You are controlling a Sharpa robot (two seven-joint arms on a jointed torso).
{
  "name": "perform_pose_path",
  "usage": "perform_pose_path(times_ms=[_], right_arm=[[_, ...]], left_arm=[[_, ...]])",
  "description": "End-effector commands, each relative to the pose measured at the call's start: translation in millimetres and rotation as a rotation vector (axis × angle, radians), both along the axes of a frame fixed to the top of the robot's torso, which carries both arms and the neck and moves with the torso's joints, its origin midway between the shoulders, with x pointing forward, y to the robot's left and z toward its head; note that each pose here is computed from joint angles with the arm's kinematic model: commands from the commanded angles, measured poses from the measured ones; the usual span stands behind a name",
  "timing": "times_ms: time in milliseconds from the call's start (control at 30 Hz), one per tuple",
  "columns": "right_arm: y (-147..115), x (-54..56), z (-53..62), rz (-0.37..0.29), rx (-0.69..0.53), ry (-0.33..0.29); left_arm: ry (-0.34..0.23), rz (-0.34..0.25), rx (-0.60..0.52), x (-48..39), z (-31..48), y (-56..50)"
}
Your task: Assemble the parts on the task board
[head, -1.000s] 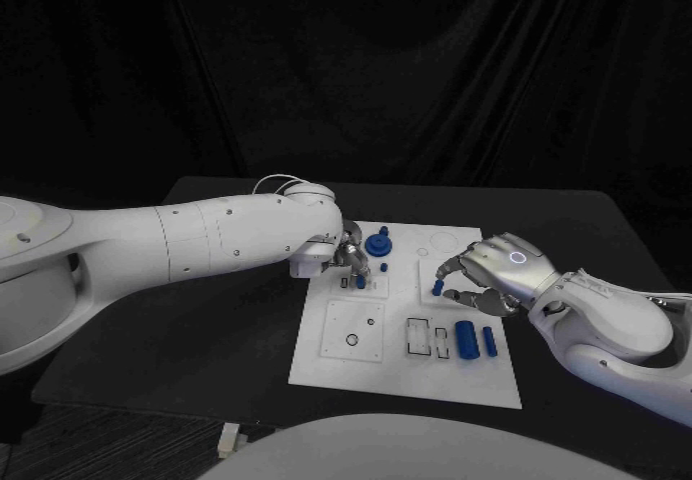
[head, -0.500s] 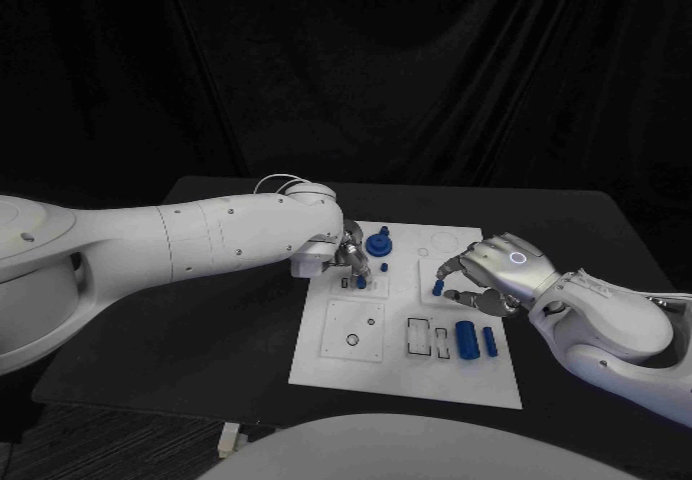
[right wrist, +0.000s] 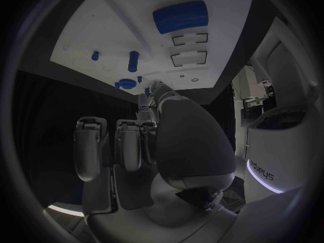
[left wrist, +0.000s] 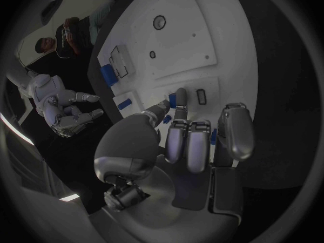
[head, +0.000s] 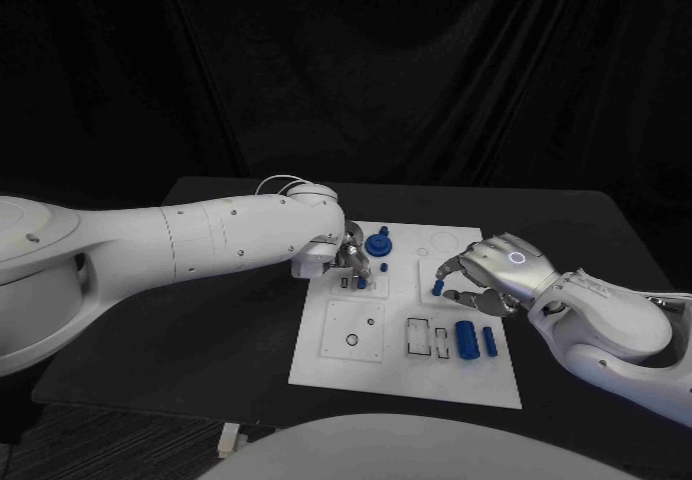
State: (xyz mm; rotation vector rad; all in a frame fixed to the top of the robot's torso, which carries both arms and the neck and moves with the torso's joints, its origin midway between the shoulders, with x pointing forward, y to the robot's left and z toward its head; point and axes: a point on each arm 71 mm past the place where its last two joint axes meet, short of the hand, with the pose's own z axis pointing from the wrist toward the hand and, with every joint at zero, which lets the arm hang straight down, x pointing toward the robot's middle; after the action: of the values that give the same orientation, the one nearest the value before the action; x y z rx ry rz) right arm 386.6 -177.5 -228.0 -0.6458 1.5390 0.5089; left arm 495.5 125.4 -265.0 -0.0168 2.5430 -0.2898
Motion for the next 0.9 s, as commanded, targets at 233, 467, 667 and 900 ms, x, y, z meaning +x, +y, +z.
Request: perform_pose_path(times_ms=[233, 467, 667, 900], right_arm=[[-0.6, -0.3, -0.9, -0.009, -0.008, -0.001], [-0.4, -0.5, -1.2, -0.008, -0.008, 0.000], [-0.3, -0.7, -1.4, -0.008, -0.008, 0.001], [-0.6, -0.9, -1.6, -0.009, -0.008, 0.001]], left_arm=[[-0.001, -0.022, 0.014, 0.1, -1.2, -1.6], [-0.006, -0.019, 0.017, 1.3, -1.3, -0.4], [-0.011, -0.015, 0.017, 2.3, -1.5, 0.0], [-0.011, -0.013, 0.019, 2.9, -1.8, 0.2]])
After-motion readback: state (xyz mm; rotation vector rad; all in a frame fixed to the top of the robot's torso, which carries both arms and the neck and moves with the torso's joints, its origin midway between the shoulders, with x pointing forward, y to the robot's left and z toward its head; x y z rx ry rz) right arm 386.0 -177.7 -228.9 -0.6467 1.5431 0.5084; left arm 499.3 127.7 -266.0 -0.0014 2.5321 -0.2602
